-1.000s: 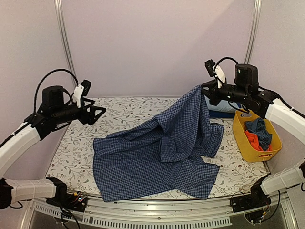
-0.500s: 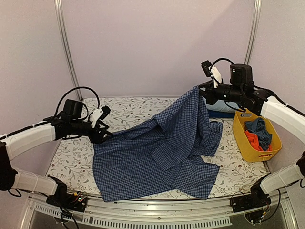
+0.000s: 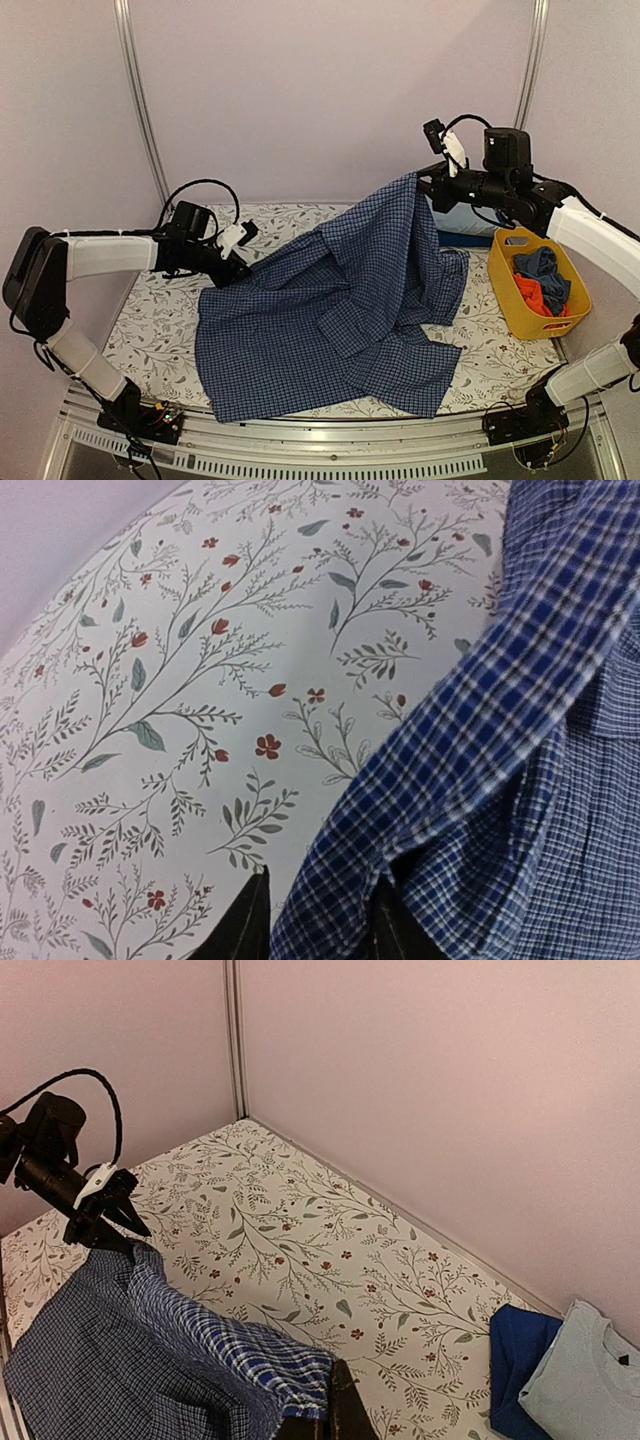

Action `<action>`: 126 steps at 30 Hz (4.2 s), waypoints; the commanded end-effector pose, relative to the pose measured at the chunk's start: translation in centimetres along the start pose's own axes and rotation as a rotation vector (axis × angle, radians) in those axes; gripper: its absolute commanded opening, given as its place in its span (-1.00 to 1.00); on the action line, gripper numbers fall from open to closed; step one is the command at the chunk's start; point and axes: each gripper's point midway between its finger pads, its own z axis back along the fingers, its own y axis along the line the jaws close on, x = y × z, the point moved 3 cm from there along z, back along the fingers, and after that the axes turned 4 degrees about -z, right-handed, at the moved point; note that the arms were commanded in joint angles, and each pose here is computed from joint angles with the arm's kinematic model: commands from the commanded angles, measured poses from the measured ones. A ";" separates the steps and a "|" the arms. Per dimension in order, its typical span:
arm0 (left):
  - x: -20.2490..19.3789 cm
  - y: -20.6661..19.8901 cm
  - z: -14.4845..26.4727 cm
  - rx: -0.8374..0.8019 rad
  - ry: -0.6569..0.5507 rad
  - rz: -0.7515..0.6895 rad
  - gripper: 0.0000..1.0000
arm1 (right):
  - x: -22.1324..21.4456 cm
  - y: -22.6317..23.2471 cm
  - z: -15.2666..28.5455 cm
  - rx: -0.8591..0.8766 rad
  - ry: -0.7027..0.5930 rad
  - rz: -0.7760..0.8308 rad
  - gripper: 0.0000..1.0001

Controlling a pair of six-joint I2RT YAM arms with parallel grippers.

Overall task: Fold and stack the mixed laundry pile
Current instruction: Flatten out the crumpled T-shirt at the center of the board, then adjust the flattened T-shirt at the center of the board.

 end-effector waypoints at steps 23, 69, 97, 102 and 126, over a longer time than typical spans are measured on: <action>10.9 14.5 15.7 0.494 -0.251 0.182 -1.00 | 8.2 -2.3 2.8 -0.114 -0.178 0.000 -1.00; 21.0 9.7 34.0 0.830 -0.527 0.048 -0.99 | 19.4 2.7 11.5 -0.150 -0.418 0.071 -1.00; 7.3 26.5 3.6 0.602 -0.058 0.449 0.99 | -5.2 -18.3 -16.2 -0.391 0.242 -0.258 0.97; 6.4 22.0 5.5 0.472 -0.082 0.564 0.99 | -7.5 -14.4 -14.4 -0.227 0.354 -0.429 0.71; 2.4 -23.2 7.7 -0.544 -0.093 -0.059 0.91 | -16.4 2.6 -5.0 0.261 0.612 -0.789 0.45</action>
